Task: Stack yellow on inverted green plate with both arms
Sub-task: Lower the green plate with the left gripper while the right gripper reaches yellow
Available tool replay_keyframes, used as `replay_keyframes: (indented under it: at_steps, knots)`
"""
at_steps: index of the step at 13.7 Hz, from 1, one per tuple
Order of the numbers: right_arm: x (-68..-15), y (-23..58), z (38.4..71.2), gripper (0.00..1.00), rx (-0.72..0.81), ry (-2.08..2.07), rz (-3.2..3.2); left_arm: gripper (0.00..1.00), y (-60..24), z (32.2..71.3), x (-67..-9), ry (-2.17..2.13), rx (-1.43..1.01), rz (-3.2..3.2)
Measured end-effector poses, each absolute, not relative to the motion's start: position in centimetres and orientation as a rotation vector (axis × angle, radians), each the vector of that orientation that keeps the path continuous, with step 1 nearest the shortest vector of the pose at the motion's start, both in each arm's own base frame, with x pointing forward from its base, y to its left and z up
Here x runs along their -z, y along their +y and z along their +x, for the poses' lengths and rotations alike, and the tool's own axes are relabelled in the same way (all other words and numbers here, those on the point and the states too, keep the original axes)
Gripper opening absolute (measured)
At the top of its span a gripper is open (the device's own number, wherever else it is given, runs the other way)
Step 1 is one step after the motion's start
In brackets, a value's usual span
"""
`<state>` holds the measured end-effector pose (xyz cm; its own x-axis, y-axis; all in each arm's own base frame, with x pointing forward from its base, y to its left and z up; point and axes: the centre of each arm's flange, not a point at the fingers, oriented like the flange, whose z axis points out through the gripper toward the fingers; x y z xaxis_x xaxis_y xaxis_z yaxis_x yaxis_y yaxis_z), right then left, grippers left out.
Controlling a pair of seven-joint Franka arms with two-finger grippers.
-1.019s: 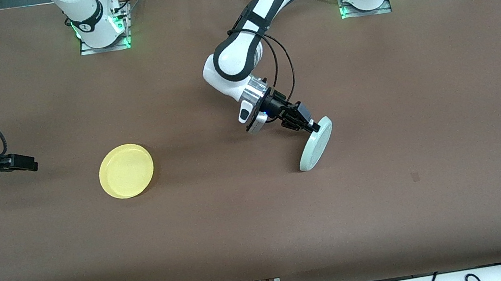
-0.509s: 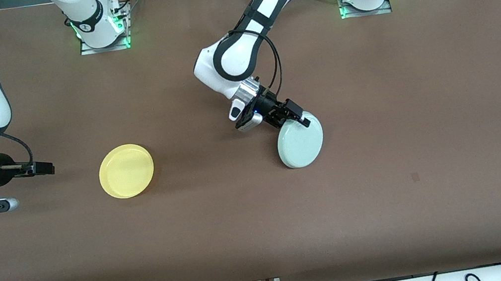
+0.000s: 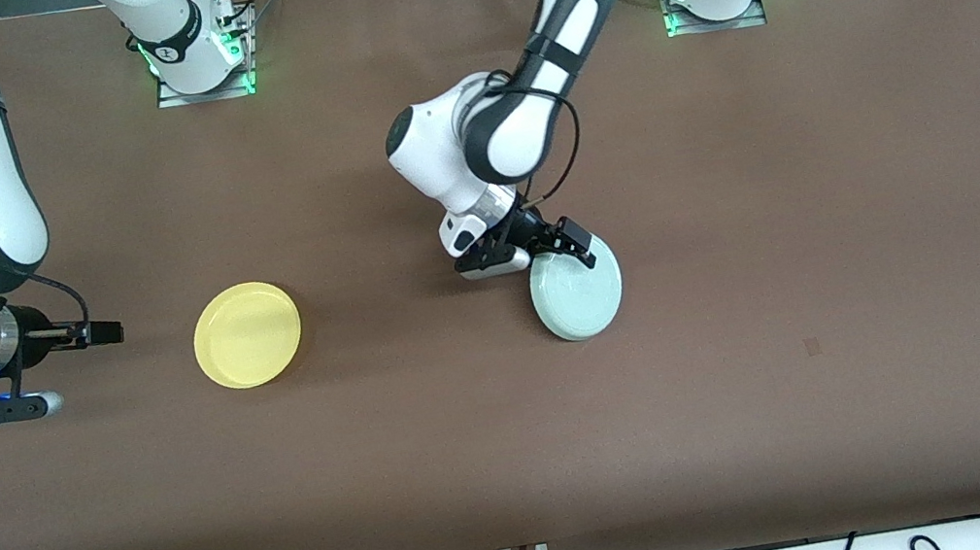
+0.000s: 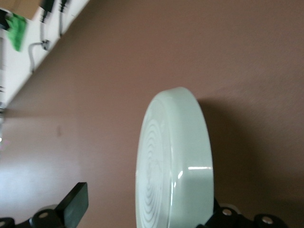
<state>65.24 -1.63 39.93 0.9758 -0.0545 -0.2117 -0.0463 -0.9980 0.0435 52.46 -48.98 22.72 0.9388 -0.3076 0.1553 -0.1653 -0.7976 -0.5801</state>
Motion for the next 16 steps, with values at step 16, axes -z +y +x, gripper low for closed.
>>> replay_keyframes:
  at_steps: [16]
  knots:
    - [-29.1, -0.8, 66.6, 1.0, 0.458, -0.128, 3.111, 1.0, -44.2, 60.3, -22.9, 0.093, 0.242, -3.182]
